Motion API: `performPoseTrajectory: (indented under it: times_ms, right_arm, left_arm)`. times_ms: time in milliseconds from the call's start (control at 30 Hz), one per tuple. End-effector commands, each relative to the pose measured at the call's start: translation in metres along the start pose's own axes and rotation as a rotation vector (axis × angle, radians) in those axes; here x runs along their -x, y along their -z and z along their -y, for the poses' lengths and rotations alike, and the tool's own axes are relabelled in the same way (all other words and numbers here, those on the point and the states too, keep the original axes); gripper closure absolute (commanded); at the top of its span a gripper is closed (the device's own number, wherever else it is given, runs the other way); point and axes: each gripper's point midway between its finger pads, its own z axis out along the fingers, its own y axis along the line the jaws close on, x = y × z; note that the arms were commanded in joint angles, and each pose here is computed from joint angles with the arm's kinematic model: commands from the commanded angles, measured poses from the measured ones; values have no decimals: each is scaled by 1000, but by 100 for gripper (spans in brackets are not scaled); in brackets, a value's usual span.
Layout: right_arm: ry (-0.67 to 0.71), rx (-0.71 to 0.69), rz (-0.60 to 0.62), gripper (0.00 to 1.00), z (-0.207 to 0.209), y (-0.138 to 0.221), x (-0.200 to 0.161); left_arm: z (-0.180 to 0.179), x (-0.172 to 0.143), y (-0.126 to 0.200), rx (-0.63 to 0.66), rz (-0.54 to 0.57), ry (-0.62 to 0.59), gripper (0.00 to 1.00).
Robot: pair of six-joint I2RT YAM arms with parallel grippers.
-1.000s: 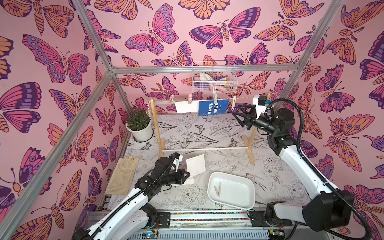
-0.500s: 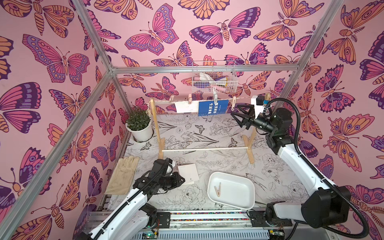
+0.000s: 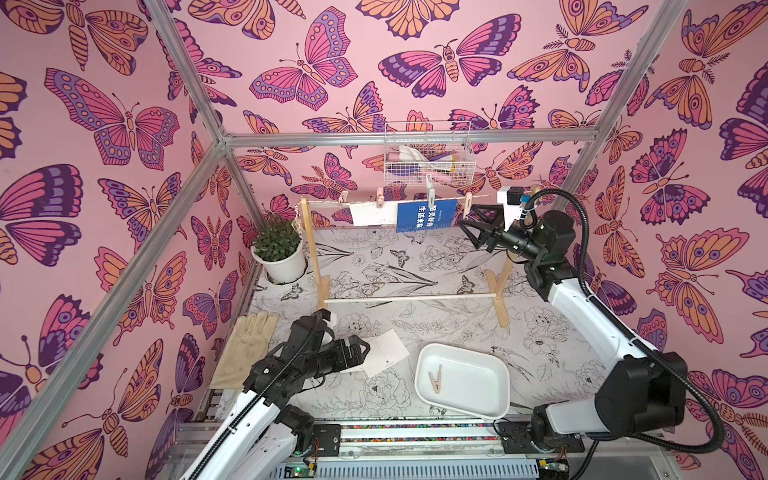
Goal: Remove the postcards from the strings
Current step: Remove the clamp from the clothesline.
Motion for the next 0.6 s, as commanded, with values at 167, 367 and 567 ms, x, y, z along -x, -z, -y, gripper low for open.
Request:
performPoseTrajectory:
  times_ms: [167, 367, 567]
  right_arm:
    - [33, 107, 127, 23, -7, -12, 44]
    - [0, 175, 101, 25, -6, -25, 39]
    - [-13, 227, 62, 30, -15, -26, 30]
  left_arm:
    - [21, 28, -12, -80, 86, -84, 0]
    - [31, 34, -18, -117, 82, -120, 0]
    - [33, 36, -20, -121, 85, -135, 0]
